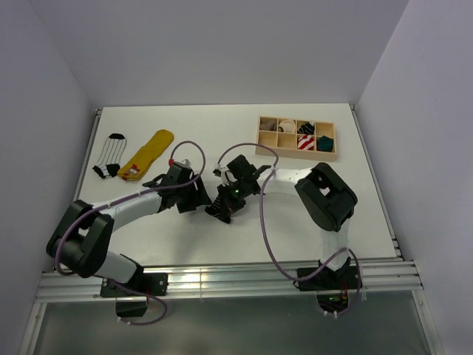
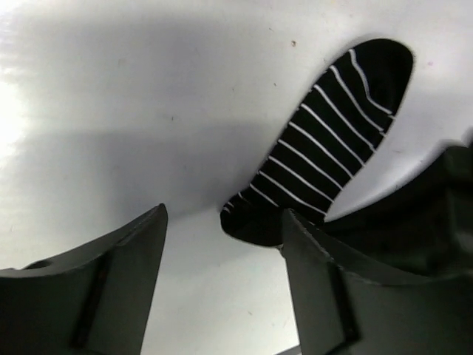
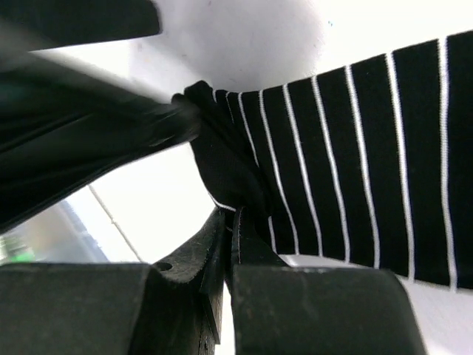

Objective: Roll the socks
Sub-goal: Roll the sock at the center of the board.

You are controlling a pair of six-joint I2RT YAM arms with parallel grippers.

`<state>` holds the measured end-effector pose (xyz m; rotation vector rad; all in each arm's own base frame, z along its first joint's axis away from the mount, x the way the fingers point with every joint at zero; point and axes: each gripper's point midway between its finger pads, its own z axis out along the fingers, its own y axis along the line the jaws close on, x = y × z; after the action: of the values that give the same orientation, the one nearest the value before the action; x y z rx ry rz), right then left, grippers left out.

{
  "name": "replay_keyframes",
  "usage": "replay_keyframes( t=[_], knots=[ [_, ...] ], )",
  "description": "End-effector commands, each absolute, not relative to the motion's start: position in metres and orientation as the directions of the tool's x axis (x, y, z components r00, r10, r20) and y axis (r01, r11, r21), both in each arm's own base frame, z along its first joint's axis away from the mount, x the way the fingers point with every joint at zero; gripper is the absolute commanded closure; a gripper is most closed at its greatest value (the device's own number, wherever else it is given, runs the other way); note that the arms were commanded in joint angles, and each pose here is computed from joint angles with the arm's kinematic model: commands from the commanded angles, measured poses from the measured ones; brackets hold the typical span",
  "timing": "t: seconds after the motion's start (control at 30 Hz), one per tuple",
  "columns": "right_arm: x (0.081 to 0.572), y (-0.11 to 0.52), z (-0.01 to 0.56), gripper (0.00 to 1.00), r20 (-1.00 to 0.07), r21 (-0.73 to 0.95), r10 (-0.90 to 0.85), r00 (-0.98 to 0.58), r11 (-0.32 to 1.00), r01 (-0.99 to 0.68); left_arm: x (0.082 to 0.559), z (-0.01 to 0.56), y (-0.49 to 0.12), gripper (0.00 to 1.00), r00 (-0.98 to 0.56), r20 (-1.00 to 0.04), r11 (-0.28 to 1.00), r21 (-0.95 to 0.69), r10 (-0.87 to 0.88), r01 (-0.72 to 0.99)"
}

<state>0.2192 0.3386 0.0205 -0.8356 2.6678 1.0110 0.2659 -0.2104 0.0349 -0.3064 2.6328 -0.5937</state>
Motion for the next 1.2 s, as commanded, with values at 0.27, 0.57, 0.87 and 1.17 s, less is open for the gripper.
replay_keyframes(
  t=[0.27, 0.57, 0.87, 1.17],
  knots=[
    [0.212, 0.344, 0.038, 1.00, -0.071, 0.887, -0.306, -0.949, 0.416, -0.201, 0.248, 0.061, -0.216, 0.31, -0.840, -0.347, 0.778, -0.614, -0.418, -0.133],
    [0.228, 0.330, 0.020, 1.00, 0.017, 0.919, -0.193, -0.981, 0.390, -0.061, 0.238, 0.040, -0.234, 0.40, -0.876, -0.292, 0.775, -0.617, -0.384, -0.134],
    [0.232, 0.315, 0.000, 1.00, 0.107, 0.924, -0.115, -0.988, 0.379, 0.056, 0.238, 0.025, -0.243, 0.48, -0.896, -0.266, 0.796, -0.589, -0.356, -0.142],
    [0.231, 0.308, -0.012, 1.00, 0.108, 0.906, -0.107, -0.988, 0.420, 0.054, 0.247, 0.008, -0.244, 0.63, -0.893, -0.264, 0.816, -0.552, -0.366, -0.171]
  ],
)
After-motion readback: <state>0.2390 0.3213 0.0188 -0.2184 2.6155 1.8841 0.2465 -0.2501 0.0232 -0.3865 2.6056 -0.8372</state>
